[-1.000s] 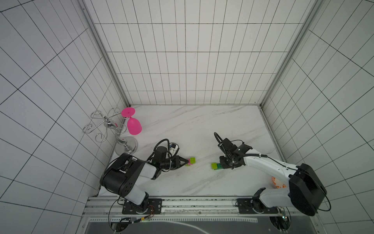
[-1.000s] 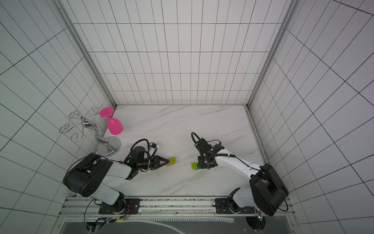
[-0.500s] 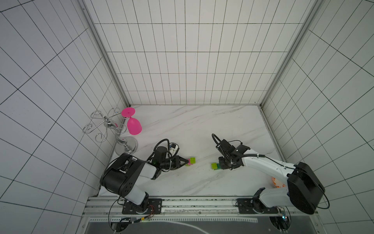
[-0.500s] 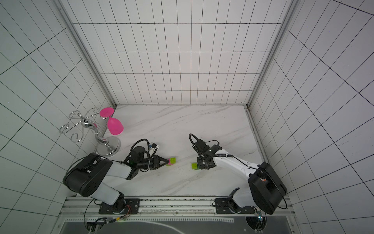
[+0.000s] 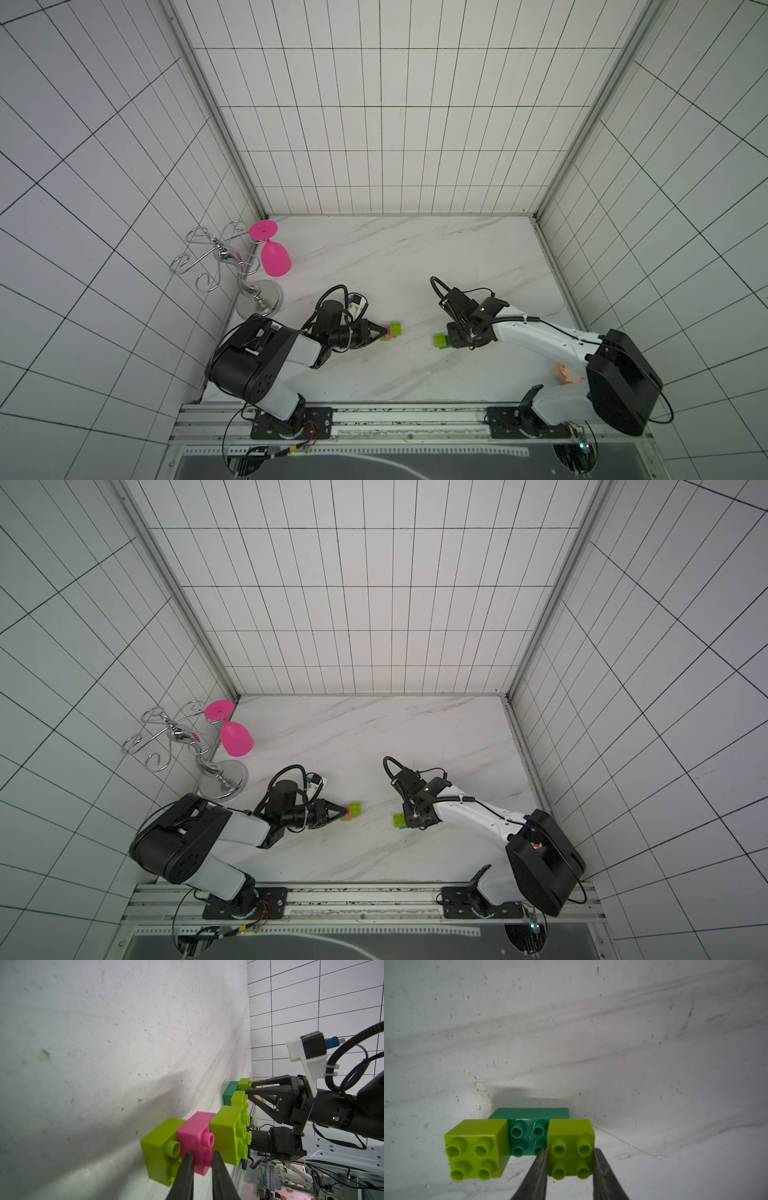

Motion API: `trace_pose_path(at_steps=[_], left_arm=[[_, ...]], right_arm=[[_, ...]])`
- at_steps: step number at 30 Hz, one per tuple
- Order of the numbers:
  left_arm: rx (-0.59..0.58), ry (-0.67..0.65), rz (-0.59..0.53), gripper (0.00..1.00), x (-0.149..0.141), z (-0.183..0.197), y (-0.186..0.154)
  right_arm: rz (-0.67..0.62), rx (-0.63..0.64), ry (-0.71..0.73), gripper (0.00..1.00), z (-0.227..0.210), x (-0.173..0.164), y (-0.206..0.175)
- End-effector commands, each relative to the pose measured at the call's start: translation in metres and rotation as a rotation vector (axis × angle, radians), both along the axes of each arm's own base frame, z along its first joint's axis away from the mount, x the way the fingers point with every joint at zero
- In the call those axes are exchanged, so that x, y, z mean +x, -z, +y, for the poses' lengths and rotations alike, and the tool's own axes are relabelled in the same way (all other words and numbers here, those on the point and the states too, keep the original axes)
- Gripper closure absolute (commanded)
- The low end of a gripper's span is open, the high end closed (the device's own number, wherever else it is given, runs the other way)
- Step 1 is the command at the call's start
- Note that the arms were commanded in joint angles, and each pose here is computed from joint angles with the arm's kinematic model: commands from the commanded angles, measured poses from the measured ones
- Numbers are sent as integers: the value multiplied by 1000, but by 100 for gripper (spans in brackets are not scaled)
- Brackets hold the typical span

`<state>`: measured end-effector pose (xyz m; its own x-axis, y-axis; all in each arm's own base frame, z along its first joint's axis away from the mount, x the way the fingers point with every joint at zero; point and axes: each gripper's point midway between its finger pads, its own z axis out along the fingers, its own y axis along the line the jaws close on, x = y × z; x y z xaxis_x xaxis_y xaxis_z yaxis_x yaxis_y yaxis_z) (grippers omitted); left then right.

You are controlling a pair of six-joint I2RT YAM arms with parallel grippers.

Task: Assemble the letter y with lego
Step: Assemble the lego brick with the lego brick, then pick up the lego brick from the center of the board.

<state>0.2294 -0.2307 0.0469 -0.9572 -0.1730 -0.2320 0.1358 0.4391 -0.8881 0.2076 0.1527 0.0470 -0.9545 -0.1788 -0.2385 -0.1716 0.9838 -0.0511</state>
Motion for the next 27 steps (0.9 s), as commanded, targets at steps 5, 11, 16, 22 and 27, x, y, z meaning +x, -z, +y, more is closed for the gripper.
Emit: trace_pose_path(at_steps=[5,11,16,22,27], left_arm=[[143,-83,157,83,-17,23,47],[143,-84,152,83,-17,24,46],[142,-82,155,83,-18,24,46],[135,-79,158,83,-18,23,46],[128,-77,162,83,-18,23,45]], right_arm=[[-9,14,-8,51,7,2,-22],[-79,69,-44,49,21,16,-62],[-136,48,-214,37,27,24,-88],[-209,-63,-610,37,38,39,-114],[-282,-188,-987,35,40,34,-106]])
